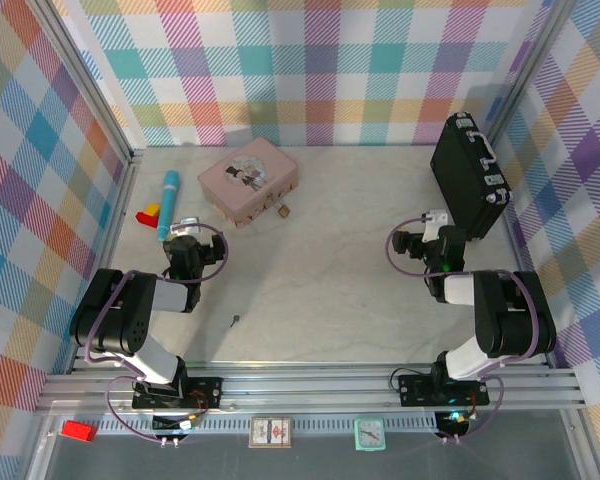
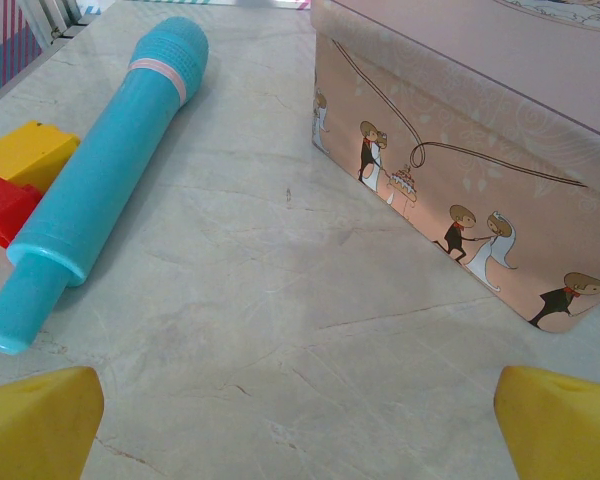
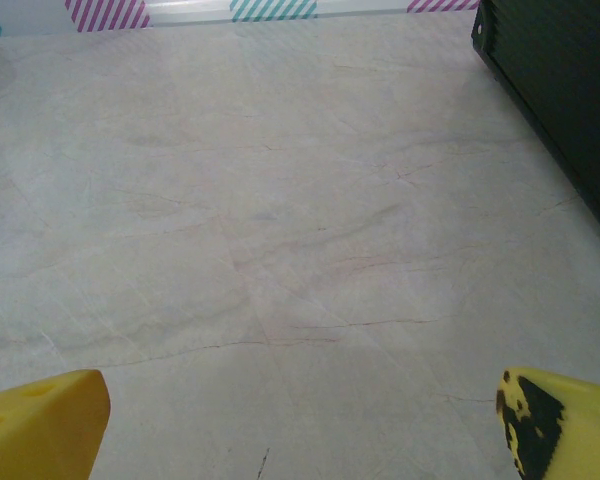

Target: Unlock the padlock with the key

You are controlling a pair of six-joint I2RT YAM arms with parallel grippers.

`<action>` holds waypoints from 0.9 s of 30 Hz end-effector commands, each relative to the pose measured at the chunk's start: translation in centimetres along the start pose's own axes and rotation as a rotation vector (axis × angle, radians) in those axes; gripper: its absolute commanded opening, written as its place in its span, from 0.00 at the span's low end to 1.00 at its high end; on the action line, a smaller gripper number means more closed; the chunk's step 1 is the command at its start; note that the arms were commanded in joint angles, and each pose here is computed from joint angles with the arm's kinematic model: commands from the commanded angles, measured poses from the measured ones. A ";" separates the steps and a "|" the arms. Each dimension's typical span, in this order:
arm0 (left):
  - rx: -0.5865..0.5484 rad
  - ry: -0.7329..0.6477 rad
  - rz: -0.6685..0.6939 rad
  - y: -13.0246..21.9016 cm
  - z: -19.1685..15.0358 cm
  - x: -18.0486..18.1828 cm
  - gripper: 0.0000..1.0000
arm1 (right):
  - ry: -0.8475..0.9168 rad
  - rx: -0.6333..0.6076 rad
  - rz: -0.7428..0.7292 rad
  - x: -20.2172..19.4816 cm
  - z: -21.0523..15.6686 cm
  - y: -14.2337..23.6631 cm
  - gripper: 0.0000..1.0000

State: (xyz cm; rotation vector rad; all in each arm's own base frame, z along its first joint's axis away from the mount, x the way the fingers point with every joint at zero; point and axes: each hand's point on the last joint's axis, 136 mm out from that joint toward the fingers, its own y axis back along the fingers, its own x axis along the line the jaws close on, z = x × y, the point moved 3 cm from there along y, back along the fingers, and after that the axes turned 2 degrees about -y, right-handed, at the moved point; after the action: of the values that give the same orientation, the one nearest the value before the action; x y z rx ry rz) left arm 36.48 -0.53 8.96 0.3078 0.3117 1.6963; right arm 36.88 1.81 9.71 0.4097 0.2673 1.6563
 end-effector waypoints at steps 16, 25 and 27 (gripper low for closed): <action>-0.071 -0.016 -0.030 1.0 1.2 -0.4 1.00 | 0.004 -0.039 0.041 0.6 0.6 0.2 0.99; -0.079 0.005 0.101 4.6 5.6 0.4 1.00 | 0.107 -0.078 0.073 3.0 1.8 2.4 0.99; -0.073 0.026 0.079 5.8 7.3 0.0 1.00 | 0.094 -0.017 0.103 3.8 2.0 2.8 0.99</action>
State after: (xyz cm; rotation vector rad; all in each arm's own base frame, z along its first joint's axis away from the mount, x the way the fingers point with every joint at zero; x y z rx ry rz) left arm 34.46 -1.31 15.85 0.2280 0.2206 1.7505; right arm 34.81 4.28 11.44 0.3403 0.2830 1.7450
